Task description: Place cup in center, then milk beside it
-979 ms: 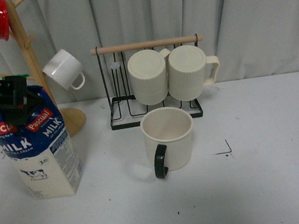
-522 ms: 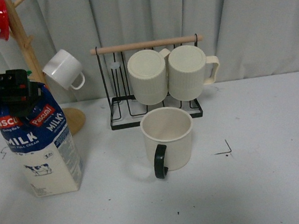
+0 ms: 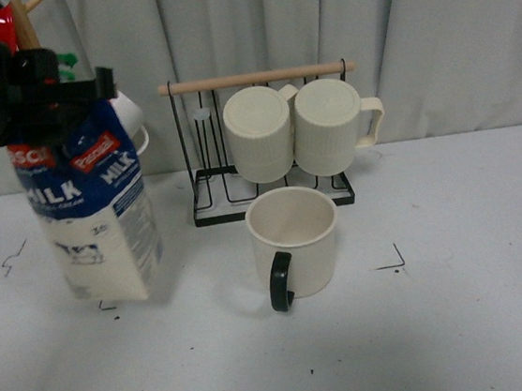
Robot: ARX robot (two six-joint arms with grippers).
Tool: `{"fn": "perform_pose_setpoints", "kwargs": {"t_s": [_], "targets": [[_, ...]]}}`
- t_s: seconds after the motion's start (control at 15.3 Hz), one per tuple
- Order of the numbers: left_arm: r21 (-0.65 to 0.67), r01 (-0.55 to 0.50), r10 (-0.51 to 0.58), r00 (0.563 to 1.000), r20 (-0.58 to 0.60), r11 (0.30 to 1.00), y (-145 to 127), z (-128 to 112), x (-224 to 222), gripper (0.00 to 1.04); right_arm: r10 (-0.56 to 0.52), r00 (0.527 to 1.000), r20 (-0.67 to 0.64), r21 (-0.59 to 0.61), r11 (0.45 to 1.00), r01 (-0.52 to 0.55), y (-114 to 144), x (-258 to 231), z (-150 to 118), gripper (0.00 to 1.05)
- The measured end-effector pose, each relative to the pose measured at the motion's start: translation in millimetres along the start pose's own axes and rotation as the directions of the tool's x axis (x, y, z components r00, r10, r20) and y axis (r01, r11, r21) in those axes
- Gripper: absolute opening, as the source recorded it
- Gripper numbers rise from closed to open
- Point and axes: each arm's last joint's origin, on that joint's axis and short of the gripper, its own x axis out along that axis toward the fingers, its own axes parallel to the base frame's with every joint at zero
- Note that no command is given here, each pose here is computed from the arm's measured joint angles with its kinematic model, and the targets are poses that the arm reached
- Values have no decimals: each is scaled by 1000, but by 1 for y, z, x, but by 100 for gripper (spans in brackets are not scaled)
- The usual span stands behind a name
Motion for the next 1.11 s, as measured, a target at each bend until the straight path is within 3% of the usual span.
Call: {"fn": "perform_pose_setpoints", "kwargs": {"t_s": [0.13,0.26,0.46,0.65,1.11], "targets": [[2,17,-17,999,31,1000,-19,5,2,8,0,1000,0,0,1000,0,0,0,0,98],[-7,30,-30,999,16,1000,-31,-5,11,7,0,1000,0,0,1000,0,0,0,0,98],[-20,21,-21,1000,-4,1000,-35,-18,23,7,0,1000,0,0,1000,0,0,0,0,98],[-35,22,-21,999,40,999,-42,-17,26,7,0,1000,0,0,1000,0,0,0,0,98],[-42,62,-61,998,24,997,-57,-30,29,7,0,1000,0,0,1000,0,0,0,0,98]]}}
